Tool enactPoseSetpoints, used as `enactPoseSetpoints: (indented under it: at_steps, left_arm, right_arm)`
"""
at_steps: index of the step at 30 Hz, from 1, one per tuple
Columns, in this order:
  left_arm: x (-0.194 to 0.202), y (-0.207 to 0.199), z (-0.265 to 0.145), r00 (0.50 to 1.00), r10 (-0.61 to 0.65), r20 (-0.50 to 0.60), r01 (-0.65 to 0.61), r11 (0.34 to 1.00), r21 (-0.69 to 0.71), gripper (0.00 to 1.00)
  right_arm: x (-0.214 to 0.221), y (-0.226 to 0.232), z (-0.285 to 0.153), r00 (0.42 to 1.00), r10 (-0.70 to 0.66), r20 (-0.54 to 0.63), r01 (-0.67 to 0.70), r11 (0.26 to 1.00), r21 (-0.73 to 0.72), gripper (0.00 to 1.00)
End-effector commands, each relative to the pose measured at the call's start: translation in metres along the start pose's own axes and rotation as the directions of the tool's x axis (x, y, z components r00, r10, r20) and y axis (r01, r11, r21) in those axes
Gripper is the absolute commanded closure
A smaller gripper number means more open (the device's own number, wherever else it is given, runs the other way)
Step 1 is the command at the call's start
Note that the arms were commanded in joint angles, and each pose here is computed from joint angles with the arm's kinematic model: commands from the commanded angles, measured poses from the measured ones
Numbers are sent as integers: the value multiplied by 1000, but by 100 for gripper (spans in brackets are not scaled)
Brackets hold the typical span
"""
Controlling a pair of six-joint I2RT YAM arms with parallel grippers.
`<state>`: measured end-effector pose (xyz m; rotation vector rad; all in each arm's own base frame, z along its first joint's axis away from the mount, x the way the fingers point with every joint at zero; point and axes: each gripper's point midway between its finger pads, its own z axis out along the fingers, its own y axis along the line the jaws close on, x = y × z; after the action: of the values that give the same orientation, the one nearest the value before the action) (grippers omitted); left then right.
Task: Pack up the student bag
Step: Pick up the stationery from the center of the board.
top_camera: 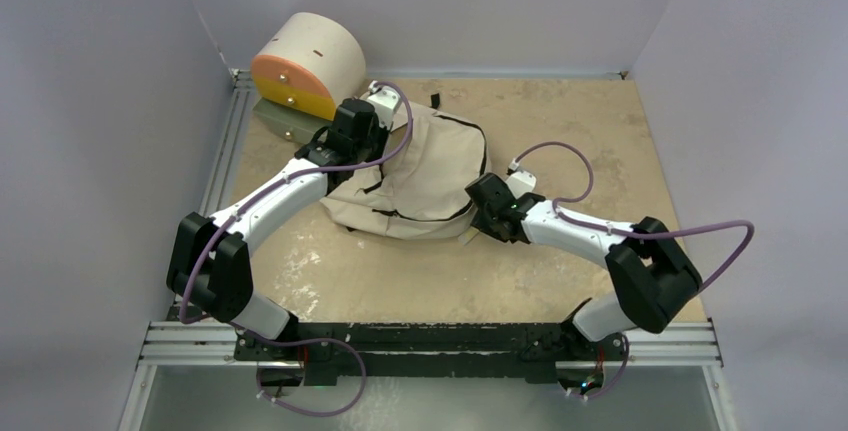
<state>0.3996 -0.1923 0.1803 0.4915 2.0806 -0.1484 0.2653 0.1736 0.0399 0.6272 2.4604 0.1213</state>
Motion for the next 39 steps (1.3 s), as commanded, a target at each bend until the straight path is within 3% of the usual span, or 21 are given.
enactPoseSetpoints:
  at_steps: [1, 11, 20, 31, 39]
  left_arm:
    - [-40, 5, -16, 994, -4, 110, 5, 1000, -12, 100]
    - [-40, 5, -15, 994, -4, 109, 5, 1000, -14, 100]
    - [-40, 6, -15, 994, -4, 109, 5, 1000, -13, 100]
    - [-40, 5, -15, 994, -4, 109, 5, 1000, -9, 100]
    - [-38, 4, -13, 995, -3, 105, 4, 1000, -5, 100]
  right_arm:
    - [-3, 1, 3, 1000, 2, 18, -2, 1000, -3, 55]
    - [0, 13, 10, 1000, 2, 5, -2, 999, -37, 55]
    - [4, 7, 22, 999, -33, 1, 33, 999, 25, 57]
    - [14, -17, 11, 994, -99, -50, 101, 993, 60, 84]
    - [-19, -9, -16, 998, -32, 60, 30, 999, 24, 88]
